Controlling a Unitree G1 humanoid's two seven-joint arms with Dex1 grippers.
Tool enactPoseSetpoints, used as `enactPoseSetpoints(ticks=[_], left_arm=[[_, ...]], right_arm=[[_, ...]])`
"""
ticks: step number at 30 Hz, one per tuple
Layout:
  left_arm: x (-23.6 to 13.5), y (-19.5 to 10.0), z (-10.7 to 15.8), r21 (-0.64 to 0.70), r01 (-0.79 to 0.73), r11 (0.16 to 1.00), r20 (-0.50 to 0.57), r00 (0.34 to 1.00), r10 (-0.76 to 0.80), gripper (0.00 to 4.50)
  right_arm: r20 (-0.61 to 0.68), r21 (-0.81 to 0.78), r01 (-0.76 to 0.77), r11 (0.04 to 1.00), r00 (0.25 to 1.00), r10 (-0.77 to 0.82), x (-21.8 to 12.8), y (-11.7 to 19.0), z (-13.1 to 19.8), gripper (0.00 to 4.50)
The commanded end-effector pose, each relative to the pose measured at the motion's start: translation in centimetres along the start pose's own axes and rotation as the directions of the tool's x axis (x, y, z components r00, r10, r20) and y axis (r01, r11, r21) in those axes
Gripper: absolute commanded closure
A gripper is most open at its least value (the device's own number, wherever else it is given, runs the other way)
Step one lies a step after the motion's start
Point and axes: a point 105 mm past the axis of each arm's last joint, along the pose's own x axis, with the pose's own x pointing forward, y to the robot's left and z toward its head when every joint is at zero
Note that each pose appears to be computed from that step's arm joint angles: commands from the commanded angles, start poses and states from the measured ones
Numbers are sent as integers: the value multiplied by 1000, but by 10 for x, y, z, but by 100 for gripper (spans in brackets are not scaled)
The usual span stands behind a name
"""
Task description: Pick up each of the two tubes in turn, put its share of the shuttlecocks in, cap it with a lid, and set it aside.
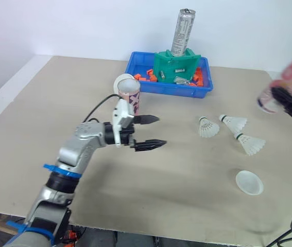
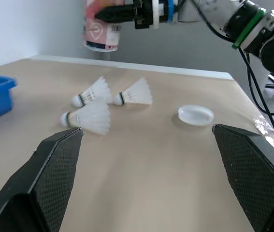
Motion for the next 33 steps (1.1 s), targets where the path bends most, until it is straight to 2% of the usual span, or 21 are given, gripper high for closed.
enactPoseSetpoints(ticks=[1, 4, 13, 14, 15, 17, 18, 25, 33], left_arm=[[14, 2, 9, 37, 4, 999, 21, 1000, -4, 0], [24, 1, 10, 37, 14, 999, 33, 999, -15, 0], [37, 3, 17, 73, -18, 997, 86, 996, 12, 0], [37, 3, 16, 75, -19, 997, 86, 996, 12, 0], [37, 2, 16, 77, -20, 997, 87, 996, 13, 0], [36, 2, 16, 77, -28, 997, 91, 996, 20, 0], [35, 2, 16, 79, -30, 996, 92, 995, 23, 0], [33, 0, 16, 80, -35, 996, 98, 995, 27, 0], [21, 2, 18, 77, -45, 996, 94, 995, 38, 0]], right_arm=[[-6, 13, 131, 991, 991, -130, -11, -36, -9, 180], [-72, 23, 147, 989, 987, -145, -15, -41, -38, 180], [-164, 60, 200, 978, 968, -188, -20, -52, -76, 180], [-172, 76, 187, 979, 970, -172, -21, -51, -79, 129], [-176, 89, 178, 980, 971, -160, -21, -50, -81, 115], [-206, 87, 182, 979, 965, -161, -24, -52, -89, 26], [-225, 75, 194, 978, 959, -173, -27, -55, -94, 4], [-306, 44, 169, 985, 941, -148, -40, -60, -108, 4], [-381, -14, 61, 998, 922, -62, -68, -65, -105, 4]])
